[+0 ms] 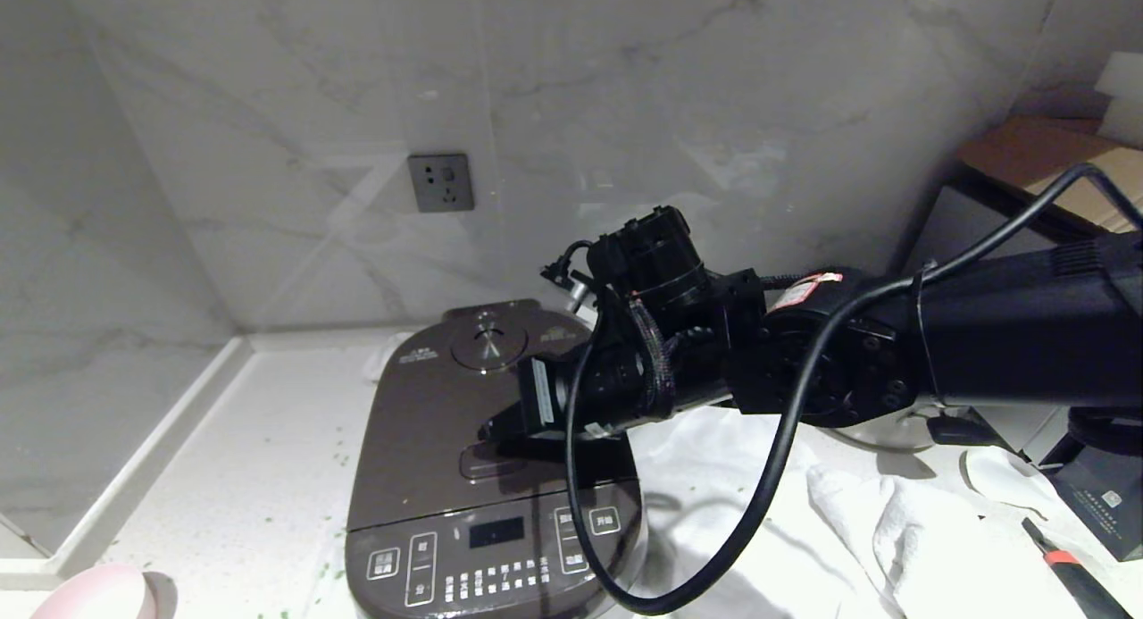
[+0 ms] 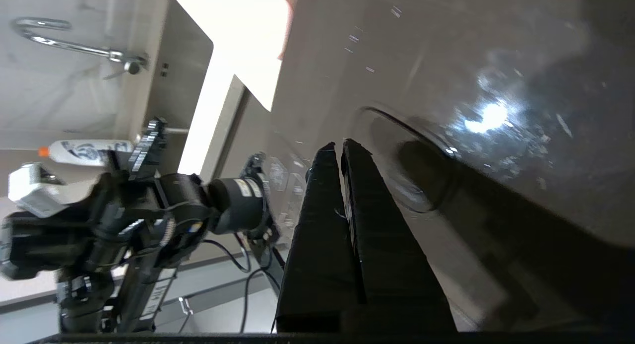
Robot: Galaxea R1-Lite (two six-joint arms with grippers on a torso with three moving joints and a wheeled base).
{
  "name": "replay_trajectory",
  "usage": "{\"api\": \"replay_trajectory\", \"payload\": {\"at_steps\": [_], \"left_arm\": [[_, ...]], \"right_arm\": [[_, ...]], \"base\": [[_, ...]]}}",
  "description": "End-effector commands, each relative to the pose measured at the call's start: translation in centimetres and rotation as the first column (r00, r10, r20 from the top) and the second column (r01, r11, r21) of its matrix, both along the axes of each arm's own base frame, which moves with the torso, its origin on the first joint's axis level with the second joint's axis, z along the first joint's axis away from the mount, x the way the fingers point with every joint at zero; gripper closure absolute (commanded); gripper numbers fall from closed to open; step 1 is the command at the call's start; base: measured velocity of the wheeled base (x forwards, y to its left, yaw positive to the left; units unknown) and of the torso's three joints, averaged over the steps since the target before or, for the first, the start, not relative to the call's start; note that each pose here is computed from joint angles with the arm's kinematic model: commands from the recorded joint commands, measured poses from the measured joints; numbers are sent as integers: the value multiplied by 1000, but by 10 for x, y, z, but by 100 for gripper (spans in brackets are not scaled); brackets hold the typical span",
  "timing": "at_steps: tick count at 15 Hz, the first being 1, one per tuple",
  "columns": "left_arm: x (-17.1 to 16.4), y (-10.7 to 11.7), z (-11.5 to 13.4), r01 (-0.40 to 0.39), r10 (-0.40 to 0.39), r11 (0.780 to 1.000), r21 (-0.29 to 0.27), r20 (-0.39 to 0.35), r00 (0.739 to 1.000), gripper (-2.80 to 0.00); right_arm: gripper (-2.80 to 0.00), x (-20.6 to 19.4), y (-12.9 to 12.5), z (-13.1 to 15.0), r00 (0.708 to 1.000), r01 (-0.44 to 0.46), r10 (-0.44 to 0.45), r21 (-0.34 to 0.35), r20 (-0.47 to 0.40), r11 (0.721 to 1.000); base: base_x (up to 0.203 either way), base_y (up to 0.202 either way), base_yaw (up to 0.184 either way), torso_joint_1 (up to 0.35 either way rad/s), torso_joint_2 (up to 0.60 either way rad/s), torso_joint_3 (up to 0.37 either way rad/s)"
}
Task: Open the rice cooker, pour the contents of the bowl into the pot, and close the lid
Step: Open the rice cooker
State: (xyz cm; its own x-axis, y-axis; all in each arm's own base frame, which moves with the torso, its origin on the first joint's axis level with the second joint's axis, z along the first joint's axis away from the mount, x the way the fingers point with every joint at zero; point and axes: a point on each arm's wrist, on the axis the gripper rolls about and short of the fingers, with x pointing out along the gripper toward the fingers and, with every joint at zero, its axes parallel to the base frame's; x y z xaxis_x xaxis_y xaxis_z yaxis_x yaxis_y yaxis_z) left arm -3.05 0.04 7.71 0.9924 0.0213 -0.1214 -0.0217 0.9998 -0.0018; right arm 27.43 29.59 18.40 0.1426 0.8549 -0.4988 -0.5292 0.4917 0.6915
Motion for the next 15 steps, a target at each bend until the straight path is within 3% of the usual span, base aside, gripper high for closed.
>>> {"api": "replay_trajectory", "payload": {"at_steps": [1, 15], "left_arm": [[0, 0, 0, 0, 0, 1000, -1, 1, 1000, 0], [0, 0, 0, 0, 0, 1000, 0, 1, 1000, 0]], "right_arm": [[0, 2, 2, -12, 1000, 3, -4, -24, -24, 1000], [0, 9, 8, -31, 998, 30, -33, -54, -48, 998]], "base": [[0, 0, 0, 0, 0, 0], [0, 0, 0, 0, 0, 0]]}}
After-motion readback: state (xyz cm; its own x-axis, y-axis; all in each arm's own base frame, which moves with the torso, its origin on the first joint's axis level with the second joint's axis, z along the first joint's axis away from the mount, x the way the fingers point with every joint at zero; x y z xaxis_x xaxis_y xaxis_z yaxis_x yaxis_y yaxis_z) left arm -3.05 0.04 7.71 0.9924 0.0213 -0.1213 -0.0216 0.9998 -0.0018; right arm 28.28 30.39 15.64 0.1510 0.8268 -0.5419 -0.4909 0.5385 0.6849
